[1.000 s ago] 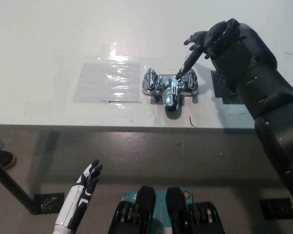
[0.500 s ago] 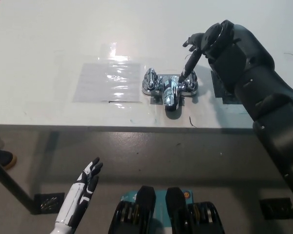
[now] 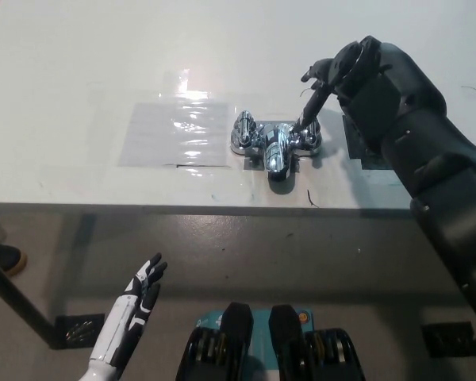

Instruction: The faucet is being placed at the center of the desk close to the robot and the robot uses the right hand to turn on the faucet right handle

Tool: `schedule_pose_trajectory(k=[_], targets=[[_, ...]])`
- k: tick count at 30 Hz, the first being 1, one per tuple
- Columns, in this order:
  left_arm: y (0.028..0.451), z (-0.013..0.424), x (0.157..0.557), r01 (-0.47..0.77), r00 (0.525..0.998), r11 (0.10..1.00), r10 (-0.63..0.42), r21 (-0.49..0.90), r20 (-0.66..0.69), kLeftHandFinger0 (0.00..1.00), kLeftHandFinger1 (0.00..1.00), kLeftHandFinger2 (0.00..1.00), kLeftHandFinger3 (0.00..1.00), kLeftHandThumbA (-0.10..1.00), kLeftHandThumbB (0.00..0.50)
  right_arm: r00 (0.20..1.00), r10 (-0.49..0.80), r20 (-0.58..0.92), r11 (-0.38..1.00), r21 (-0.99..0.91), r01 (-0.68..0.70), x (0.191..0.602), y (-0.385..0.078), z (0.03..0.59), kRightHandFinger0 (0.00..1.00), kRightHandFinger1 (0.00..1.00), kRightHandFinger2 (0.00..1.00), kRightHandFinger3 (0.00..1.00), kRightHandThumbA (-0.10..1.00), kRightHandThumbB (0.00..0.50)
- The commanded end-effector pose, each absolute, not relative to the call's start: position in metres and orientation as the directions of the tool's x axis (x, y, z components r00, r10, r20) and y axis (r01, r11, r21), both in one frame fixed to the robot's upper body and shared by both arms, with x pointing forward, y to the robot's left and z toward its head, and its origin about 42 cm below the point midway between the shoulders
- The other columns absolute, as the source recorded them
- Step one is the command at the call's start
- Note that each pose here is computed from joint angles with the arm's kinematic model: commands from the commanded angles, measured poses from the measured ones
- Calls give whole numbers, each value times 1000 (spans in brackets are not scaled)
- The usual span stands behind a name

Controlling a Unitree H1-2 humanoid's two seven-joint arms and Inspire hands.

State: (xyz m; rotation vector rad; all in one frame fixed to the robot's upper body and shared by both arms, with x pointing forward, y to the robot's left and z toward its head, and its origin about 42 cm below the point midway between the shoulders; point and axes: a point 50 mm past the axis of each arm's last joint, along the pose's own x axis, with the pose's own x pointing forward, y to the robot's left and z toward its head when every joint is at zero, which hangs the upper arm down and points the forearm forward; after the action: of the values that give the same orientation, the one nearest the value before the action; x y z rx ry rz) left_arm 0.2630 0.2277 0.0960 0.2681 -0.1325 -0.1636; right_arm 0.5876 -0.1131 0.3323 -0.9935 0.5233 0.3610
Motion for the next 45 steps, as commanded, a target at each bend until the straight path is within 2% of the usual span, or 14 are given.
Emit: schedule_pose_trajectory(k=[1, 2, 6, 12, 14, 17, 18, 22, 25, 27, 29, 41, 42, 45], targets=[[229, 108, 267, 114, 971, 954, -166, 278, 172, 1000, 1000, 1000, 1000, 1000, 500, 828, 87, -554, 448, -721, -529, 589, -98, 367, 1000, 1000, 1000, 1000, 806, 0], [229, 108, 267, 116, 971, 953, -168, 279, 171, 1000, 1000, 1000, 1000, 1000, 500, 820, 90, -566, 418, -726, -547, 589, -96, 366, 1000, 1000, 1000, 1000, 858, 0], [229, 110, 267, 114, 971, 950, -169, 291, 170, 1000, 1000, 1000, 1000, 1000, 500, 814, 71, -576, 397, -732, -553, 587, -94, 362, 1000, 1000, 1000, 1000, 845, 10], [229, 112, 269, 116, 968, 950, -174, 289, 184, 1000, 1000, 1000, 1000, 1000, 500, 829, 17, -558, 348, -774, -529, 586, -91, 352, 1000, 1000, 1000, 1000, 739, 81], [229, 113, 269, 116, 967, 952, -174, 284, 189, 1000, 1000, 1000, 1000, 1000, 500, 829, 48, -557, 257, -795, -549, 586, -90, 349, 1000, 1000, 1000, 1000, 798, 13], [229, 113, 271, 118, 966, 952, -176, 283, 188, 1000, 1000, 1000, 1000, 1000, 500, 825, 31, -564, 272, -790, -550, 586, -92, 349, 1000, 1000, 1000, 1000, 810, 21], [229, 113, 271, 118, 967, 952, -175, 284, 187, 1000, 1000, 1000, 1000, 1000, 500, 825, 16, -565, 280, -790, -546, 586, -93, 349, 1000, 1000, 1000, 1000, 816, 57], [229, 114, 272, 115, 967, 951, -173, 286, 187, 1000, 1000, 1000, 1000, 1000, 500, 815, 1, -579, 236, -792, -563, 586, -94, 349, 1000, 1000, 1000, 1000, 864, 95], [229, 115, 273, 112, 967, 951, -171, 290, 188, 1000, 1000, 1000, 1000, 1000, 500, 817, -8, -577, 197, -801, -565, 586, -96, 349, 1000, 1000, 1000, 1000, 813, 99], [231, 115, 273, 114, 967, 949, -174, 294, 188, 1000, 1000, 1000, 1000, 1000, 500, 824, -29, -567, 241, -803, -544, 587, -99, 349, 1000, 1000, 1000, 1000, 743, 144], [230, 117, 274, 110, 966, 949, -171, 294, 192, 1000, 1000, 1000, 1000, 1000, 500, 817, -54, -575, 243, -801, -547, 587, -104, 351, 1000, 1000, 1000, 1000, 764, 159], [230, 118, 273, 112, 965, 947, -176, 301, 195, 1000, 1000, 1000, 1000, 1000, 500, 866, -157, -475, 121, -879, -461, 591, -118, 349, 1000, 1000, 1000, 1000, 835, 169], [229, 119, 273, 111, 964, 947, -176, 302, 198, 1000, 1000, 1000, 1000, 1000, 500, 881, -160, -446, 124, -894, -430, 591, -119, 348, 1000, 1000, 1000, 1000, 775, 174], [230, 121, 274, 110, 963, 947, -176, 303, 202, 1000, 1000, 1000, 1000, 1000, 500, 886, -160, -434, 128, -900, -418, 592, -121, 349, 1000, 1000, 1000, 1000, 775, 176]])
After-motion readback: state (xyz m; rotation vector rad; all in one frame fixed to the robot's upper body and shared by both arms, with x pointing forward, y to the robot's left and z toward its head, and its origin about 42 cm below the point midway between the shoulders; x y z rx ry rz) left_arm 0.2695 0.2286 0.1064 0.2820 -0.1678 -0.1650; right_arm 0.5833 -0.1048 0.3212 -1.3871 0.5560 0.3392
